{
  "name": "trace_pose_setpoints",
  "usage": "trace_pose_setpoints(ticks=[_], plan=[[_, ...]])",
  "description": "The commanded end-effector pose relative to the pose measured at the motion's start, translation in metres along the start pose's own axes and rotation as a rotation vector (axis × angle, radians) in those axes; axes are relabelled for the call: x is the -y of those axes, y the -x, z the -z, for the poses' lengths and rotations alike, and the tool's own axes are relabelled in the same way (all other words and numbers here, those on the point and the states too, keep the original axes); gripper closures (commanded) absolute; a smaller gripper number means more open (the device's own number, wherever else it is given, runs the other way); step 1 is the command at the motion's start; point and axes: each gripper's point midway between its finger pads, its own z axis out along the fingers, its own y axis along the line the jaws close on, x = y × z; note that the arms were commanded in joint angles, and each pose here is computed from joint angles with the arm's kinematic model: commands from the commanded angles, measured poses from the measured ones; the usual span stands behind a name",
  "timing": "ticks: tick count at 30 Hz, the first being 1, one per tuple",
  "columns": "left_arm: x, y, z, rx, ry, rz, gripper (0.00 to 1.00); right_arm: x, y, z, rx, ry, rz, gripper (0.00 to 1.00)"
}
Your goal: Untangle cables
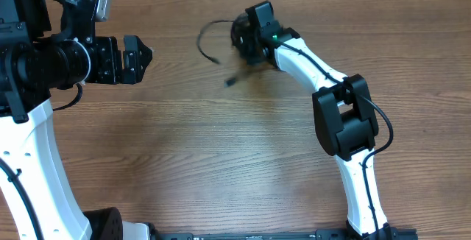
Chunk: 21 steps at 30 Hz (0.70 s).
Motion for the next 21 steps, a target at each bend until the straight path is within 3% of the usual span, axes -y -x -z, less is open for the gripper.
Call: trace_pose_setpoints(ticks=[1, 5, 7, 10, 14, 15, 17, 18, 21], plan=[[0.002, -0.001, -0.003, -0.009, -0.014, -0.042, 0.0, -0.041, -0.037, 0.042, -0.169, 0.11, 0.178, 0.96], [-0.001, 0.0, -0.01, -0.028, -0.017, -0.041, 0.0, -0.085, -0.053, 0.101, -0.143, 0.25, 0.463, 0.96], [-0.002, 0.001, -0.017, -0.044, -0.021, -0.038, 0.0, -0.099, -0.064, 0.133, -0.115, 0.308, 0.693, 0.96], [-0.003, 0.001, -0.029, -0.075, -0.031, -0.035, 0.0, -0.093, -0.058, 0.166, -0.018, 0.249, 0.921, 0.96], [0.001, 0.001, -0.045, -0.117, -0.05, -0.044, 0.0, -0.073, -0.034, 0.174, 0.084, 0.107, 0.933, 0.93], [0.002, 0.001, -0.049, -0.127, -0.055, -0.046, 0.0, -0.069, -0.033, 0.17, 0.079, 0.093, 0.93, 0.72], [0.006, 0.0, -0.052, -0.136, -0.062, -0.054, 0.03, -0.066, -0.033, 0.163, 0.07, 0.089, 0.922, 0.51], [0.008, 0.0, -0.053, -0.138, -0.066, -0.059, 0.04, -0.066, -0.035, 0.161, 0.056, 0.099, 0.925, 0.48], [0.01, 0.0, -0.053, -0.138, -0.069, -0.066, 0.05, -0.068, -0.048, 0.15, -0.009, 0.148, 0.918, 0.61]])
